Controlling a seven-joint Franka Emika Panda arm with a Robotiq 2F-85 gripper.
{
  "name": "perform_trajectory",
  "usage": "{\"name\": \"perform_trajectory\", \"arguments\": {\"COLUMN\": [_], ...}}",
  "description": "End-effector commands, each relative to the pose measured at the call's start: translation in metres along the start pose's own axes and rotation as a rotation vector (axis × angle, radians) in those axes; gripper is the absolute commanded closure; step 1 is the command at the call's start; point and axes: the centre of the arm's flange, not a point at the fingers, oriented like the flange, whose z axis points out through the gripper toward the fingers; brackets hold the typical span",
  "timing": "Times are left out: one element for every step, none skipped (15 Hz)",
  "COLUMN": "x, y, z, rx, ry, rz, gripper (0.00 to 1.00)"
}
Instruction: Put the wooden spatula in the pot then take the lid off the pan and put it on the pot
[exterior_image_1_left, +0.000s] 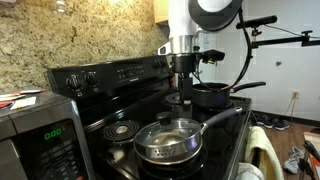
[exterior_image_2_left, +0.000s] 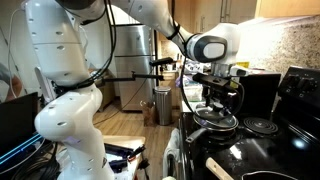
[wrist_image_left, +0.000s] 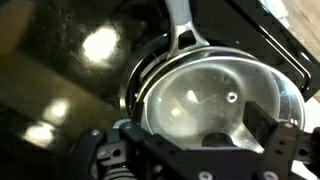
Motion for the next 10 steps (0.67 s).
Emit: {"name": "perform_trajectory", "arguments": {"x": [0.030, 0.036, 0.043, 0.049, 0.055, 0.060, 0.065, 0.069, 0.071, 0.073], "y": [0.007, 0.007, 0.006, 0.005, 0.004, 0.002, 0.000, -0.003, -0.006, -0.009], "z": [0.013, 0.015, 0.015, 0.014, 0.014, 0.013, 0.013, 0.013, 0.013, 0.013], "rx": [0.023, 0.023, 0.020, 0.025, 0.024, 0.030, 0.035, 0.034, 0.039, 0.043], "ry": [0.014, 0.006, 0.000, 0.003, 0.009, 0.012, 0.011, 0.012, 0.007, 0.005], "rz": [-0.198, -0.250, -0.296, -0.340, -0.373, -0.406, -0.437, -0.462, -0.481, -0.495], "gripper": [0.00, 0.00, 0.00, 0.00, 0.00, 0.00, 0.00, 0.00, 0.00, 0.00]}}
